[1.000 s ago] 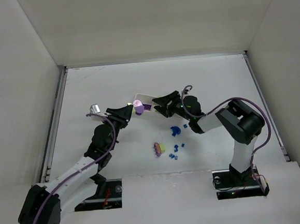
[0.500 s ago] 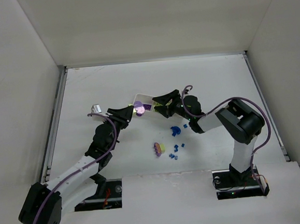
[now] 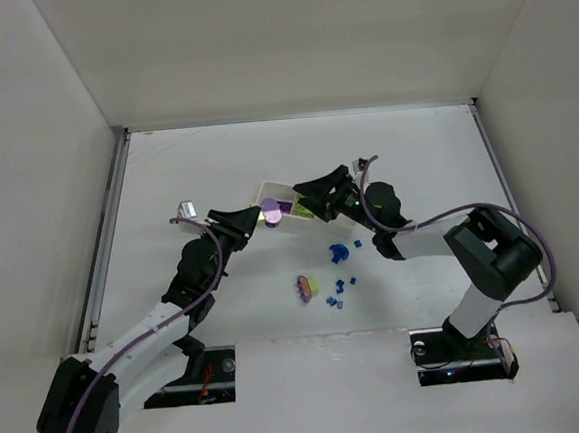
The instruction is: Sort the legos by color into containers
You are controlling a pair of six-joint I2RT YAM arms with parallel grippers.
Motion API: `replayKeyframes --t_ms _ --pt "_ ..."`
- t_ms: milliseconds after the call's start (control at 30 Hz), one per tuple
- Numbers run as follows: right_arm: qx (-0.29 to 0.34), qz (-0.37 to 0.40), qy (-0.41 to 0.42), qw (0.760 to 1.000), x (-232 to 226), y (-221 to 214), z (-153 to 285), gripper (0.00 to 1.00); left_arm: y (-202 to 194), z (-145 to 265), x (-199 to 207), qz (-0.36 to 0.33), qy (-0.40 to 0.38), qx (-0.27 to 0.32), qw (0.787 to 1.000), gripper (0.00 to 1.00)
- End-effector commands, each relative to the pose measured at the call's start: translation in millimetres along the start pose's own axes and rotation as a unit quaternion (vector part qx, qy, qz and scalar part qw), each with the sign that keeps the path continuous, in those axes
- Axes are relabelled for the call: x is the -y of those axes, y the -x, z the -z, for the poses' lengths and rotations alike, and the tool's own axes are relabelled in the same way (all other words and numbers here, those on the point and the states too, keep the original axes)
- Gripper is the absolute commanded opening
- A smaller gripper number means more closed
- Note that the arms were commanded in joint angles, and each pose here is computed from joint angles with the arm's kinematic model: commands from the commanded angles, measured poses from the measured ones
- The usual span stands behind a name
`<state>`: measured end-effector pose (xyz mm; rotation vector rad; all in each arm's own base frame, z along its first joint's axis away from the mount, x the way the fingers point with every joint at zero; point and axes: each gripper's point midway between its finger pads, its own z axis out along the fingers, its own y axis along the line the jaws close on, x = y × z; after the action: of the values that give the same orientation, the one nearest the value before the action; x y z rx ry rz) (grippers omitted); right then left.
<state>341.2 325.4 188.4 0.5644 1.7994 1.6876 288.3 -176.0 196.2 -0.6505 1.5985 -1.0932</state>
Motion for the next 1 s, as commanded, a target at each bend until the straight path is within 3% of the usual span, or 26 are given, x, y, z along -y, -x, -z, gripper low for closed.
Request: replayKeyframes --t_ms 0,200,400,667,833,967 --pt "-0.039 0.126 0.075 0.988 -40 -29 12 0.8 2 3 26 0.041 -0.04 -0.025 0.998 0.14" --pt "-0.078 0.161 0.101 0.979 -46 -59 14 0.93 -4 9 30 0.074 -0.049 -0.052 0.995 0.14" --pt "-0.105 0.159 0.117 0.975 -49 -79 14 0.9 -7 12 36 0.085 -0.056 -0.059 0.993 0.14" --pt "-0.102 0.139 0.138 0.975 -59 -80 12 0.61 -15 14 41 0.087 -0.061 -0.072 0.992 0.14" --pt "-0.095 0.12 0.139 0.978 -59 -76 11 0.36 -17 16 39 0.084 -0.061 -0.075 0.992 0.13" --pt "-0.077 0.123 0.139 0.98 -62 -62 18 0.3 -11 17 32 0.081 -0.055 -0.066 0.993 0.12"
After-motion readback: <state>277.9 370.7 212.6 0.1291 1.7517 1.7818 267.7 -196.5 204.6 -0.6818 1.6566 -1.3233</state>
